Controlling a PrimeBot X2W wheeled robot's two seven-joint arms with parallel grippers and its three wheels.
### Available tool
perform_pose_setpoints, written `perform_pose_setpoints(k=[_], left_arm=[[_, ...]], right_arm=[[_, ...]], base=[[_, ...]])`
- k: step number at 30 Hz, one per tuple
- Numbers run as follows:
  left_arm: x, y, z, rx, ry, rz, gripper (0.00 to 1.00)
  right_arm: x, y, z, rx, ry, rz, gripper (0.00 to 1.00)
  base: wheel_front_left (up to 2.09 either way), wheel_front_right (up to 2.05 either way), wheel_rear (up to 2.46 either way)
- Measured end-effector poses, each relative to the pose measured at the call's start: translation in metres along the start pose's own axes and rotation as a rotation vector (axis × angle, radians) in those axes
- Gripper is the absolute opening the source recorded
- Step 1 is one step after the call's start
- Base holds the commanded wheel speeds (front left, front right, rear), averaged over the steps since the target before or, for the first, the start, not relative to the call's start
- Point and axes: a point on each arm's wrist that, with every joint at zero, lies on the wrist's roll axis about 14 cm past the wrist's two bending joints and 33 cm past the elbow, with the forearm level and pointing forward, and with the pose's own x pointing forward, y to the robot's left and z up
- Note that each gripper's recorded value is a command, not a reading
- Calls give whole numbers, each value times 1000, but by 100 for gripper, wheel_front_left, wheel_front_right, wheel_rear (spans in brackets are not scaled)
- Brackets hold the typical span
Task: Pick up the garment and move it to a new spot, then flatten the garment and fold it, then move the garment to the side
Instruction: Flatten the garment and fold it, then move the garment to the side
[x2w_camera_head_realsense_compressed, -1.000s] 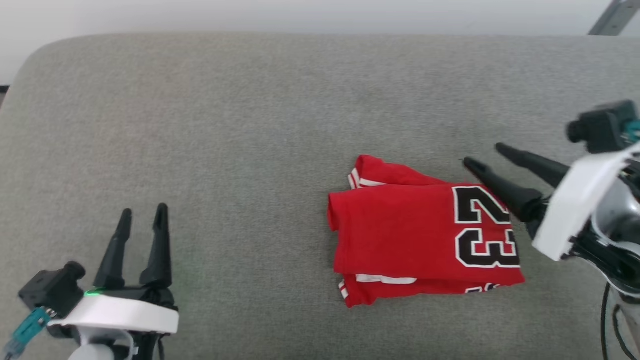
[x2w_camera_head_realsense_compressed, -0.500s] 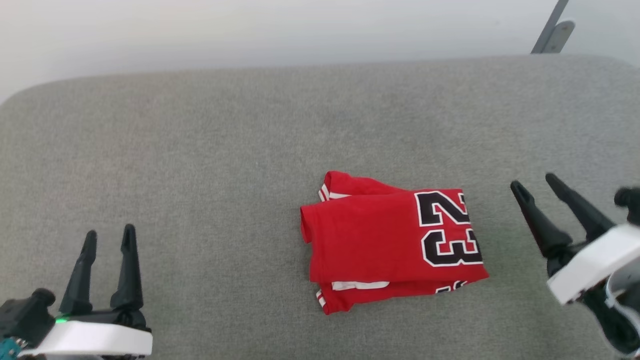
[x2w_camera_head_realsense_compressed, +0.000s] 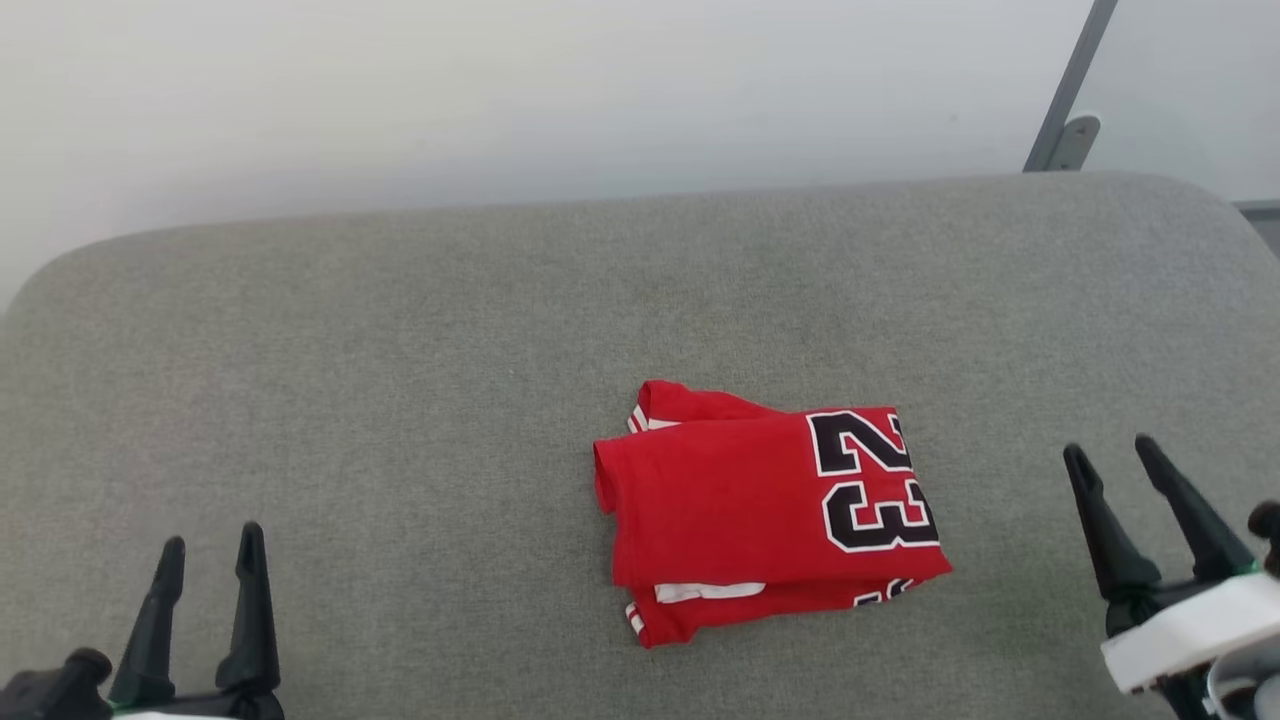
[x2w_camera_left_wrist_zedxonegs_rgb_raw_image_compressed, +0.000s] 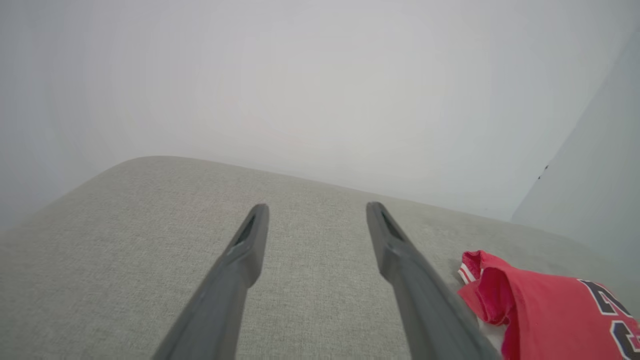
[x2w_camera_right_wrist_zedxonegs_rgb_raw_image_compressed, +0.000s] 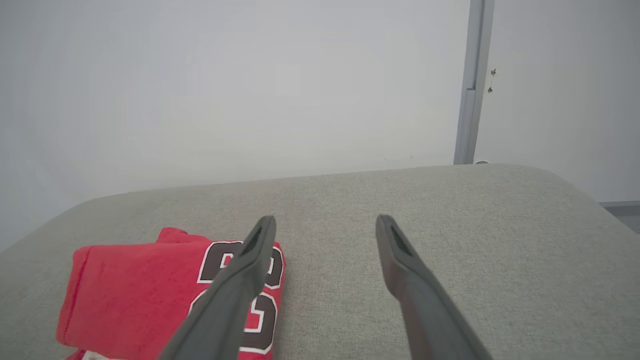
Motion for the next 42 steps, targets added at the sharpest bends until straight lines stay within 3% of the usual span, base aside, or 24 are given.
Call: perform_pose_setpoints(k=[19,28,33,42], left_arm=[[-28,15,11,7,-42,82,100],[-24,9,11,26,-38,57,100],[-23,9,9,29,-32,54,100],[-10,4,11,19,-43,40,100]], right_arm=[[-12,3,-16,66,-22,-49,100],[-14,12,-25,80,1,-32,100],[-9,19,-35,91,66,2,100],[30,33,-49,15,279,122,100]], base=[[0,0,0],[0,0,0],[0,0,0],[0,0,0]])
